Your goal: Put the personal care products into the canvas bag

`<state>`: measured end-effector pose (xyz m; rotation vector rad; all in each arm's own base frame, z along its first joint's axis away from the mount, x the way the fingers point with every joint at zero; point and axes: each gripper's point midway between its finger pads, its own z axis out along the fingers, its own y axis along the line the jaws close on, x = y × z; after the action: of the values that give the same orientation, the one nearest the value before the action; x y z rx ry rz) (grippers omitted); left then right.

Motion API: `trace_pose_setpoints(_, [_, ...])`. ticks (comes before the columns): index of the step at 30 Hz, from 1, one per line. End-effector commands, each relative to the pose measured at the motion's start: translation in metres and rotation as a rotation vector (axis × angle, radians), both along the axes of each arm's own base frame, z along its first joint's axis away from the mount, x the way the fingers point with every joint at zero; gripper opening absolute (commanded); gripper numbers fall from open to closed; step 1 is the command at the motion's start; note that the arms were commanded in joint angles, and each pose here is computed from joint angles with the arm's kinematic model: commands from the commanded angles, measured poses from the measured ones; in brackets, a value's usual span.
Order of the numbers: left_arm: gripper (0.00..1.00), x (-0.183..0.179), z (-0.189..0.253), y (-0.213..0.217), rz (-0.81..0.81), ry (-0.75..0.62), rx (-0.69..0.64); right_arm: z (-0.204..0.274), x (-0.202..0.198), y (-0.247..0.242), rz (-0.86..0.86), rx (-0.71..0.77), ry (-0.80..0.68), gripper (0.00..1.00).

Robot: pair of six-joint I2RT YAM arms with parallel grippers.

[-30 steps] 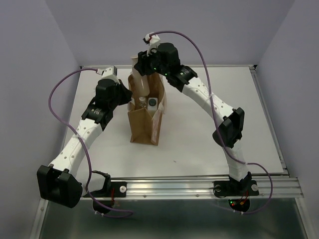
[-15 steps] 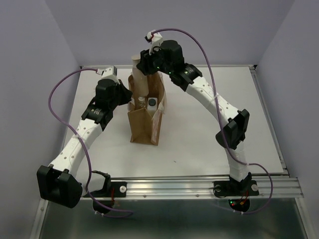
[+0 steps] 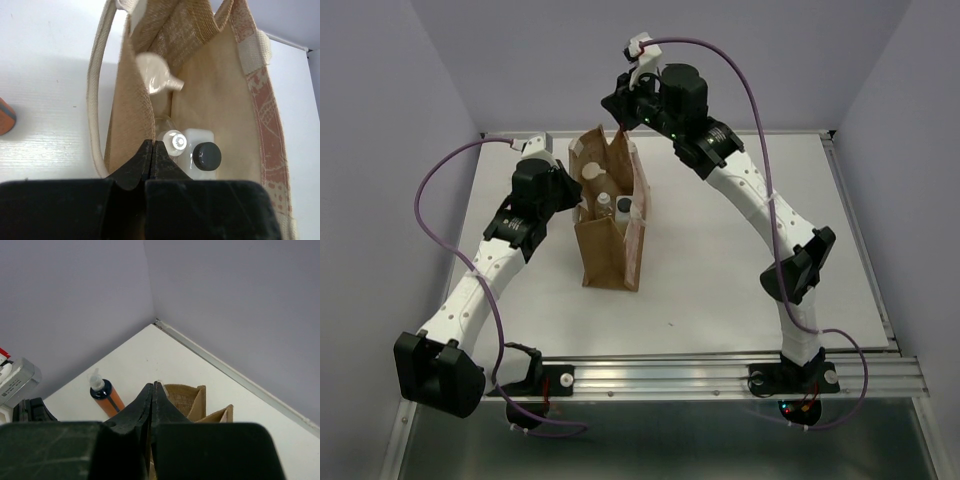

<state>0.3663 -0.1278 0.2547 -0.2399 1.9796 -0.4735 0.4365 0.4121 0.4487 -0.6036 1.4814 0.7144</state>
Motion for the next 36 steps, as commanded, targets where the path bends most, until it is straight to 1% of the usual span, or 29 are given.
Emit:
trace_pose_setpoints(1, [0.0,-0.004,-0.002,0.001,-0.01,0.008,0.028,0.022,-0.008,-0.006,-0.007,0.019,-0.057,0.01])
trace_pose_setpoints(5, [0.0,-0.005,0.0,0.001,-0.01,0.006,0.027,0.018,-0.007,-0.009,-0.024,0.008,-0.053,0.01])
trace_pose_setpoints(9, [0.0,-0.005,0.002,0.002,-0.01,-0.003,0.029,0.004,-0.005,-0.011,-0.042,-0.008,-0.023,0.01])
trace_pose_setpoints(12, [0.0,-0.006,0.005,0.001,-0.014,-0.011,0.023,0.002,-0.003,-0.018,-0.077,-0.008,-0.009,0.01])
trace_pose_setpoints(14, [0.0,-0.007,0.01,0.001,-0.018,-0.022,0.018,-0.007,-0.001,-0.022,-0.099,-0.023,0.008,0.01])
trace_pose_setpoints(16, [0.0,-0.006,0.016,0.001,-0.019,-0.036,0.018,-0.013,-0.003,-0.026,-0.115,-0.031,0.024,0.03])
trace_pose_setpoints(19, [0.0,-0.008,0.035,0.004,-0.012,-0.071,0.02,-0.023,0.005,-0.046,-0.234,-0.037,0.056,0.12])
trace_pose_setpoints(20, [0.04,-0.01,0.039,0.005,-0.006,-0.074,0.025,-0.027,0.004,-0.053,-0.264,-0.042,0.066,0.15])
trace_pose_setpoints(21, [0.11,-0.009,0.053,0.008,0.008,-0.101,0.023,-0.029,0.005,-0.058,-0.292,-0.042,0.075,0.22])
trace_pose_setpoints(22, [0.18,-0.011,0.058,0.015,0.036,-0.107,0.036,-0.026,0.006,-0.069,-0.345,-0.026,0.081,0.41])
trace_pose_setpoints(23, [0.18,-0.012,0.064,0.019,0.051,-0.12,0.04,-0.033,0.008,-0.071,-0.366,-0.029,0.096,0.49])
trace_pose_setpoints(24, [0.2,-0.013,0.076,0.024,0.079,-0.144,0.043,-0.037,0.007,-0.076,-0.387,-0.03,0.109,0.65])
trace_pose_setpoints(25, [0.22,-0.014,0.081,0.026,0.088,-0.153,0.045,-0.04,0.005,-0.077,-0.388,-0.028,0.121,0.75])
trace_pose_setpoints(26, [0.34,-0.017,0.087,0.029,0.099,-0.161,0.042,-0.041,0.003,-0.078,-0.384,-0.024,0.131,0.82])
trace_pose_setpoints(27, [0.37,-0.018,0.095,0.031,0.11,-0.176,0.036,-0.047,0.0,-0.078,-0.379,-0.033,0.148,0.9])
trace_pose_setpoints(28, [0.38,-0.019,0.098,0.031,0.11,-0.184,0.03,-0.052,-0.004,-0.076,-0.357,-0.036,0.166,0.94])
trace_pose_setpoints(30, [0.5,-0.019,0.107,0.035,0.136,-0.2,0.022,-0.069,-0.01,-0.077,-0.345,-0.075,0.214,0.99])
trace_pose_setpoints(31, [0.56,-0.017,0.106,0.038,0.16,-0.188,0.027,-0.075,-0.011,-0.079,-0.355,-0.085,0.234,1.0])
trace_pose_setpoints(32, [0.71,-0.017,0.102,0.043,0.189,-0.157,0.036,-0.081,-0.012,-0.081,-0.362,-0.102,0.247,1.0])
trace_pose_setpoints(34, [0.82,-0.01,0.103,0.057,0.292,-0.124,0.049,-0.1,-0.015,-0.082,-0.36,-0.145,0.288,1.0])
trace_pose_setpoints(35, [0.92,-0.011,0.094,0.063,0.325,-0.074,0.075,-0.106,-0.017,-0.08,-0.346,-0.159,0.304,1.0])
trace_pose_setpoints(36, [0.97,-0.009,0.103,0.074,0.404,-0.073,0.068,-0.116,-0.02,-0.079,-0.33,-0.186,0.334,1.0])
